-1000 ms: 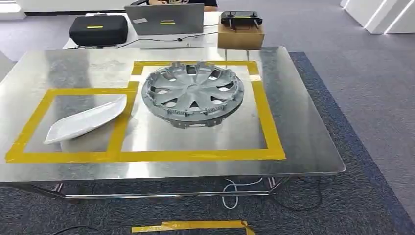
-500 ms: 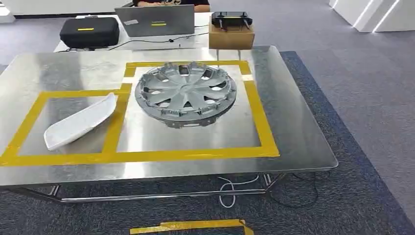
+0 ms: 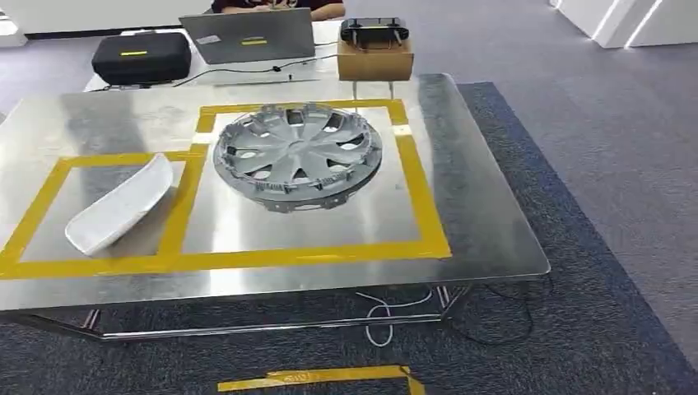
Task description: Take the parts from the cabinet and place them on the table.
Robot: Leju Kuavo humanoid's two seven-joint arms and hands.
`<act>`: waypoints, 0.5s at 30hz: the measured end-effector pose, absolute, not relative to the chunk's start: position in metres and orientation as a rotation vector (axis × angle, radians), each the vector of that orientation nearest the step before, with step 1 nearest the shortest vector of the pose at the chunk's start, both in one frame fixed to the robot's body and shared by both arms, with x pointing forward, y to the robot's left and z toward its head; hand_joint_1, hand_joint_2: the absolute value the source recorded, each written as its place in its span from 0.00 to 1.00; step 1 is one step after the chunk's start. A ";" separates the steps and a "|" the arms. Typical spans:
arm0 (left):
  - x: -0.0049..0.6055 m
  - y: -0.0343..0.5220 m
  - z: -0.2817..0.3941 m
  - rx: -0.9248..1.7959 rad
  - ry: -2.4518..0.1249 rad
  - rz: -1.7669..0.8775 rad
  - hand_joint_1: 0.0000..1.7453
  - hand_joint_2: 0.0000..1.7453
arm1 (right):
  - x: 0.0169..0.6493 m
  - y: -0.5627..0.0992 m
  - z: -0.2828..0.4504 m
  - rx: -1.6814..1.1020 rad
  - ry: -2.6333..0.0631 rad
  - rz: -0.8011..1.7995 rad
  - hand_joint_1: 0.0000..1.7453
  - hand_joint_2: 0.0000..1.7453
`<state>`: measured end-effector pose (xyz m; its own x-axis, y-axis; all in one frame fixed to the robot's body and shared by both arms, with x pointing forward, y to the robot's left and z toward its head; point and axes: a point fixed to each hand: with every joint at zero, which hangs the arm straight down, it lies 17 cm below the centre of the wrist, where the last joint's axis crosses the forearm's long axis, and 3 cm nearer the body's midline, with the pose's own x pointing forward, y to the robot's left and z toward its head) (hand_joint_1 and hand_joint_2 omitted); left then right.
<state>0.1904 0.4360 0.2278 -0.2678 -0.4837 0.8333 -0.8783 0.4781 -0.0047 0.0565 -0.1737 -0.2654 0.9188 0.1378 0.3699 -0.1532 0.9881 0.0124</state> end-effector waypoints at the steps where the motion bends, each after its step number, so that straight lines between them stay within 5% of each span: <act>1: 0.191 0.437 0.220 1.126 -1.897 0.614 0.00 0.00 | 0.058 -0.174 -0.265 0.041 -0.379 0.148 0.00 0.00; 15: 0.187 0.442 0.192 1.134 -1.814 0.608 0.00 0.00 | 0.055 -0.174 -0.265 0.041 -0.377 0.149 0.00 0.00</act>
<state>0.1868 0.4424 0.1919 -0.1901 -0.4516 0.8717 -0.8858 0.4617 0.0460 0.0554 -0.1735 -0.2653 0.9190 0.1369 0.3696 -0.1522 0.9883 0.0125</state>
